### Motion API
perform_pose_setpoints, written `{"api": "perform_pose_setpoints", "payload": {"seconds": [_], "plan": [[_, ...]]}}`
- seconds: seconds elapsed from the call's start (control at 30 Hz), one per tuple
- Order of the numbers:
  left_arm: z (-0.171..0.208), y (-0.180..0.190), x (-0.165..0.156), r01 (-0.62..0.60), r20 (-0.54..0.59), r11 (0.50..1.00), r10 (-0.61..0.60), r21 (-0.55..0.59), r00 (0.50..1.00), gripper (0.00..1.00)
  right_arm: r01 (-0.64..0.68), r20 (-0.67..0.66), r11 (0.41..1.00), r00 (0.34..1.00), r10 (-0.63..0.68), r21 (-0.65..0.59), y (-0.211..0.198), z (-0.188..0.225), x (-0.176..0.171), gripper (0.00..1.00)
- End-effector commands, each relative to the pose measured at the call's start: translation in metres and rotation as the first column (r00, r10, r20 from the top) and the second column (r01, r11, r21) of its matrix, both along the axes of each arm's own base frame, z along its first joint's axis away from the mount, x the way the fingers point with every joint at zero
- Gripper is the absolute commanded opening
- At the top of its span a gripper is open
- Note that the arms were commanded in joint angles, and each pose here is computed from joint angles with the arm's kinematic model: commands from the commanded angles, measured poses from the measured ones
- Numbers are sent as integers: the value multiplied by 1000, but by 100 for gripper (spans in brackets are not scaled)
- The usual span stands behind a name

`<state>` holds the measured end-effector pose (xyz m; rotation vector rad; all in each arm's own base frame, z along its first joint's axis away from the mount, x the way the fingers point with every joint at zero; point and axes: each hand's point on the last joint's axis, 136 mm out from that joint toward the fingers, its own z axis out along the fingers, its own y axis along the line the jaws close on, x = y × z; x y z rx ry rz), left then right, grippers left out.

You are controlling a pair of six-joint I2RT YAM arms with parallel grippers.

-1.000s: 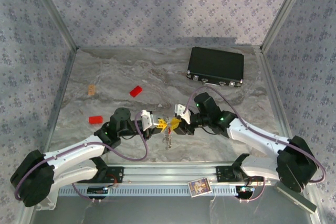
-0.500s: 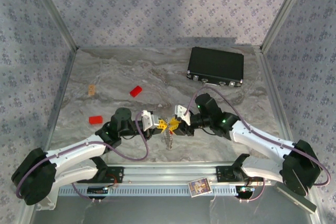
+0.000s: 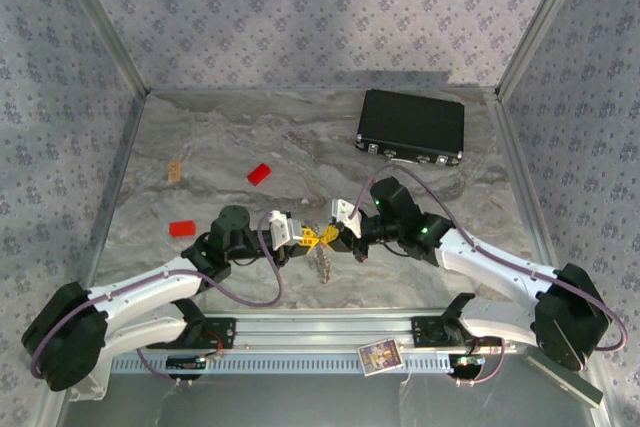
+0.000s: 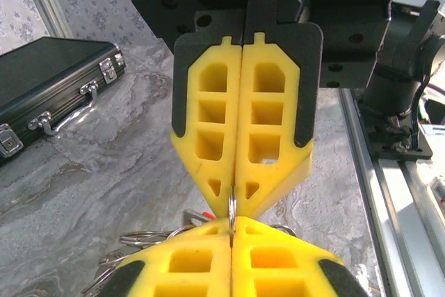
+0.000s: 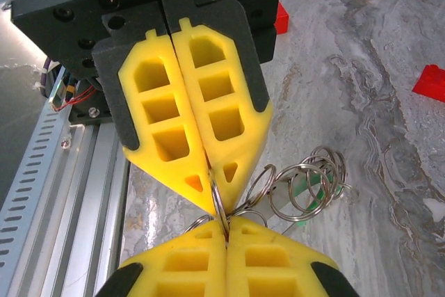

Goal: Put the keys on the keyring

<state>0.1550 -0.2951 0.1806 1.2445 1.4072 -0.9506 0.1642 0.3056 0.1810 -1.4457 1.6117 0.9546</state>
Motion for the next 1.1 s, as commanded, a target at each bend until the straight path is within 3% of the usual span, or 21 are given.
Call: {"api": "perform_pose_setpoints", "payload": {"seconds": [0.0, 0.13, 0.27, 0.4, 0.57, 0.7, 0.77, 0.83, 1.07], "plan": [[14, -4, 1, 8, 19, 999, -7, -35, 1000, 21, -30, 52, 999, 998, 28, 28, 8, 21, 2, 0], [7, -4, 5, -9, 3, 999, 9, 35, 1000, 27, -41, 60, 997, 997, 45, -69, 3, 12, 1, 0], [10, -6, 10, -27, 30, 998, 26, 55, 999, 27, -64, 63, 981, 995, 76, -184, -1, 2, -2, 0], [11, -9, 10, -17, 35, 998, 15, 57, 999, 22, -92, 69, 971, 992, 109, -221, -1, 5, -5, 0], [10, -9, 7, -6, 34, 998, 4, 64, 999, 7, -110, 71, 968, 989, 129, -226, 1, 10, -8, 0], [12, -8, 5, -3, 41, 998, 0, 58, 999, 1, -96, 65, 975, 992, 111, -200, 0, 14, -7, 0], [12, -7, 4, 0, 45, 999, -2, 48, 999, 0, -77, 61, 987, 994, 87, -141, -1, 19, -5, 18], [14, -7, 3, -1, 51, 1000, 0, 28, 999, 0, -61, 63, 994, 996, 67, -88, -3, 21, -3, 26], [18, -8, -1, 14, 48, 999, -13, -33, 999, 0, -51, 30, 998, 998, 52, -20, -2, 17, -3, 28]]}}
